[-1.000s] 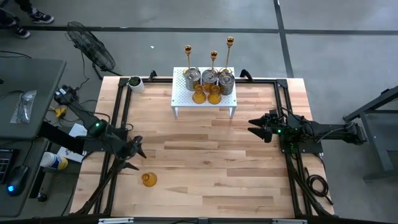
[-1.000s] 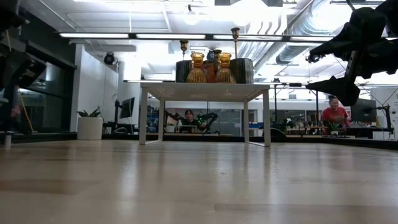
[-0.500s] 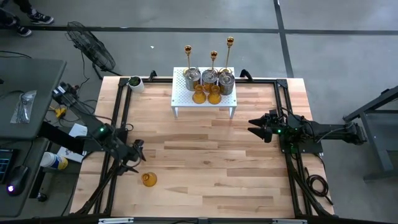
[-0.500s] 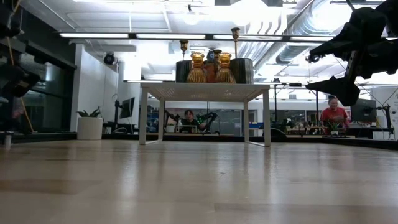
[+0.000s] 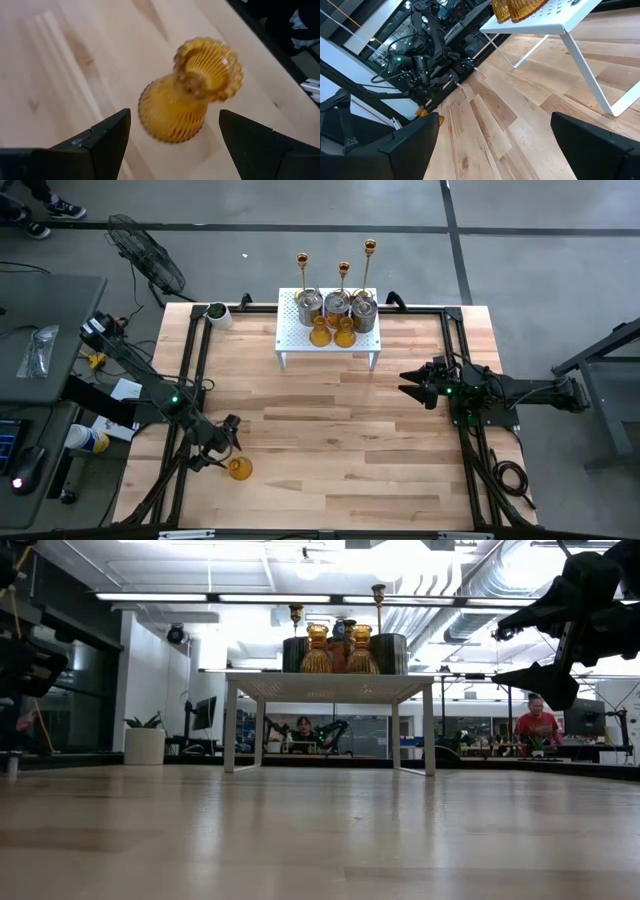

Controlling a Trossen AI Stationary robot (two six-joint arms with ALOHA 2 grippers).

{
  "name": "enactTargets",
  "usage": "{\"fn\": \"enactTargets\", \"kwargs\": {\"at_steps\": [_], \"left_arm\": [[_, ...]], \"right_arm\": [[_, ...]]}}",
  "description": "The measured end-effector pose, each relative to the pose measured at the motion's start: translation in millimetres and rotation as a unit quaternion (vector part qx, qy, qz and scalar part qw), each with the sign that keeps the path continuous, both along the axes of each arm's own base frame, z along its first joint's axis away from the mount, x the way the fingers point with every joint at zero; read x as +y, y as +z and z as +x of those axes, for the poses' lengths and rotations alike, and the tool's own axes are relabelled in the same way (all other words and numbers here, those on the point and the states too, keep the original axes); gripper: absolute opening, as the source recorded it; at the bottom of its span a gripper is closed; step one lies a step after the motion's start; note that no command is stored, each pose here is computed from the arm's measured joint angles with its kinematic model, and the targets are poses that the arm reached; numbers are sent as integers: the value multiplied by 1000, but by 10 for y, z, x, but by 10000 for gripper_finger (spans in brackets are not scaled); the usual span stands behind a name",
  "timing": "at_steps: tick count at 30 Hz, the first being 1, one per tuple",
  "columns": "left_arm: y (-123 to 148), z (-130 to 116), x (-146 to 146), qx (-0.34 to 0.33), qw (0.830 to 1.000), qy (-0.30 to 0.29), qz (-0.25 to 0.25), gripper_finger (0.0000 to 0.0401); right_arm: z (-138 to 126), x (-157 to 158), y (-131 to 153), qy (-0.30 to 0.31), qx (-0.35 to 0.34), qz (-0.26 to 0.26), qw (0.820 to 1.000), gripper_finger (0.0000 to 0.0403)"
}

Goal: Pick & Place candle stick holders
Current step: Put the orange glass candle holder on the shelf

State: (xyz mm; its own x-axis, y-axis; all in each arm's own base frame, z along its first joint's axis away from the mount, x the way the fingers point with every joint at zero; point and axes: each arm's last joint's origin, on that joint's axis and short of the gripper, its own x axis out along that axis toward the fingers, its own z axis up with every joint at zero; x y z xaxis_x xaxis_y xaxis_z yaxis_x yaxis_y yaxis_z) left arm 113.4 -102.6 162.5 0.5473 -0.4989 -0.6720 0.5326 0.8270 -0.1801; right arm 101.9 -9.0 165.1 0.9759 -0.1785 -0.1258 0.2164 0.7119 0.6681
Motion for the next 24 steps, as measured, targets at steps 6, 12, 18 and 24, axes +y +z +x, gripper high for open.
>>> {"fn": "enactTargets", "kwargs": {"at_steps": [6, 12, 18, 24], "left_arm": [[-44, 95, -94, -10, 1000, -14, -10, 298], [-87, 191, -184, -28, 999, -26, -21, 298], [-124, 260, -244, -44, 998, -30, -25, 298], [-142, 285, -256, -52, 998, -19, -20, 277]], "right_arm": [[0, 0, 0, 0, 0, 0, 1000, 375], [0, 0, 0, 0, 0, 0, 1000, 375], [0, 0, 0, 0, 0, 0, 1000, 375], [0, 0, 0, 0, 0, 0, 1000, 375]]}}
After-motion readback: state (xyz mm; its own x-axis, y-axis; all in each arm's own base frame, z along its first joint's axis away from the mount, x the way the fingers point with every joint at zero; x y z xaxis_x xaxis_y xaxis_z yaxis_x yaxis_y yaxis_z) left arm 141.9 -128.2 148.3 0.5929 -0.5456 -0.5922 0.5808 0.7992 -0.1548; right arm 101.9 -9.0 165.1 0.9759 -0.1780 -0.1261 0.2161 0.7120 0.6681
